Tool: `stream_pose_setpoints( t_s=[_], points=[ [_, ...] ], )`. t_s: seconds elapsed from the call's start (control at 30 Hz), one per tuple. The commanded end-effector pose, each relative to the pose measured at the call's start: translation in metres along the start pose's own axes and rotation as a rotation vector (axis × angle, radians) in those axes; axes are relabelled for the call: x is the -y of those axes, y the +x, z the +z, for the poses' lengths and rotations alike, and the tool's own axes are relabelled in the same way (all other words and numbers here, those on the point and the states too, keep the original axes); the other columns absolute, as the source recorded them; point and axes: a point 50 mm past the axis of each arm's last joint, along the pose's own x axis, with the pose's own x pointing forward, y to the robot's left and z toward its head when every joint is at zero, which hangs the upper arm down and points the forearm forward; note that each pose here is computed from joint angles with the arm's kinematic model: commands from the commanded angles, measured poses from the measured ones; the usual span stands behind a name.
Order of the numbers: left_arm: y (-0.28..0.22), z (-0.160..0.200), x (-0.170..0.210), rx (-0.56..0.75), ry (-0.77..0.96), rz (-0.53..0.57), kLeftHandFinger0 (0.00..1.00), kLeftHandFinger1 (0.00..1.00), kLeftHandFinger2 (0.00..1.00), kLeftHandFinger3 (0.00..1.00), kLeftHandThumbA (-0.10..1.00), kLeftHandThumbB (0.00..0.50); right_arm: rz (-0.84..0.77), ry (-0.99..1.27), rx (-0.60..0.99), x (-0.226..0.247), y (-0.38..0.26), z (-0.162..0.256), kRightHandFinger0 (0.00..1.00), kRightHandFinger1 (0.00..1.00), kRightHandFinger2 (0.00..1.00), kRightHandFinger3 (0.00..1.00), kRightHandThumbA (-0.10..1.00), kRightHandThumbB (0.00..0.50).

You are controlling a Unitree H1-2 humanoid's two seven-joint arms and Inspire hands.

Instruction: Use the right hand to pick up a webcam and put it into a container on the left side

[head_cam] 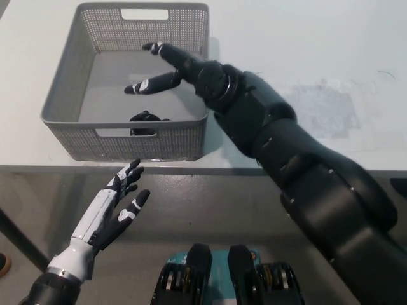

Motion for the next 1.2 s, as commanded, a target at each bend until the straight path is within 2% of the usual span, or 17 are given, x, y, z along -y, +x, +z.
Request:
stream_pose_setpoints(
  t_s=[0.0, 0.1, 0.17, 0.2, 0.23, 0.3, 0.37, 0.43, 0.57, 0.7, 0.87, 0.93, 1.0, 1.17],
  points=[
    [0.007, 0.009, -0.007, 0.038, 0.038, -0.015, 1.0, 1.0, 1.0, 1.0, 0.81, 0.0, -0.141, 0.017, 0.235, 0.077, -0.012, 0.064, 1.0, 1.0, 1.0, 1.0, 1.0, 0.393],
    [0.007, 0.009, -0.007, 0.035, 0.034, -0.015, 1.0, 1.0, 1.0, 1.0, 0.82, 0.002, -0.181, 0.055, 0.303, 0.104, -0.023, 0.076, 1.0, 1.0, 1.0, 1.0, 1.0, 0.398],
    [0.007, 0.008, -0.007, 0.031, 0.029, -0.017, 1.0, 1.0, 1.0, 1.0, 0.82, 0.003, -0.222, 0.137, 0.408, 0.134, -0.042, 0.089, 1.0, 1.0, 1.0, 1.0, 1.0, 0.382],
    [0.006, 0.008, -0.007, 0.03, 0.029, -0.017, 1.0, 1.0, 1.0, 1.0, 0.82, 0.007, -0.223, 0.141, 0.414, 0.136, -0.043, 0.09, 1.0, 1.0, 1.0, 1.0, 1.0, 0.451],
    [0.006, 0.008, -0.007, 0.03, 0.032, -0.02, 1.0, 1.0, 1.0, 1.0, 0.83, 0.005, -0.246, 0.163, 0.462, 0.152, -0.056, 0.094, 1.0, 1.0, 1.0, 1.0, 1.0, 0.403],
    [0.006, 0.007, -0.007, 0.029, 0.028, -0.022, 1.0, 1.0, 1.0, 1.0, 0.83, 0.004, -0.303, 0.155, 0.531, 0.175, -0.082, 0.098, 1.0, 1.0, 1.0, 1.0, 1.0, 0.39],
    [0.005, 0.006, -0.007, 0.026, 0.031, -0.024, 1.0, 1.0, 1.0, 1.0, 0.83, 0.0, -0.358, 0.142, 0.591, 0.187, -0.106, 0.097, 1.0, 1.0, 1.0, 1.0, 1.0, 0.395],
    [0.005, 0.005, -0.007, 0.028, 0.024, -0.026, 1.0, 1.0, 1.0, 1.0, 0.81, 0.0, -0.42, 0.132, 0.639, 0.198, -0.136, 0.09, 1.0, 1.0, 1.0, 1.0, 1.0, 0.425],
    [0.005, 0.003, -0.007, 0.026, 0.022, -0.02, 1.0, 1.0, 1.0, 1.0, 0.8, 0.0, -0.486, 0.266, 0.78, 0.206, -0.193, 0.063, 1.0, 1.0, 1.0, 1.0, 1.0, 0.383],
    [0.004, 0.002, -0.009, 0.024, 0.02, -0.011, 1.0, 1.0, 1.0, 1.0, 0.8, 0.0, -0.524, 0.326, 0.83, 0.193, -0.239, 0.028, 1.0, 1.0, 1.0, 1.0, 1.0, 0.353],
    [0.0, -0.001, -0.007, 0.013, 0.003, -0.002, 1.0, 1.0, 1.0, 1.0, 0.83, 0.0, -0.545, 0.332, 0.819, 0.149, -0.292, -0.037, 1.0, 1.0, 1.0, 1.0, 1.0, 0.374],
    [-0.001, -0.003, -0.007, 0.007, 0.001, 0.007, 1.0, 1.0, 1.0, 1.0, 0.84, 0.0, -0.538, 0.312, 0.804, 0.128, -0.307, -0.062, 1.0, 1.0, 1.0, 1.0, 1.0, 0.356],
    [-0.004, -0.006, -0.008, -0.001, -0.003, 0.012, 1.0, 1.0, 1.0, 1.0, 0.87, 0.0, -0.533, 0.328, 0.772, 0.106, -0.314, -0.082, 1.0, 1.0, 1.0, 1.0, 1.0, 0.307],
    [-0.006, -0.013, -0.01, -0.016, -0.027, 0.027, 1.0, 1.0, 1.0, 1.0, 0.9, 0.0, -0.526, 0.384, 0.674, 0.058, -0.334, -0.122, 1.0, 1.0, 1.0, 1.0, 1.0, 0.263]
  ],
)
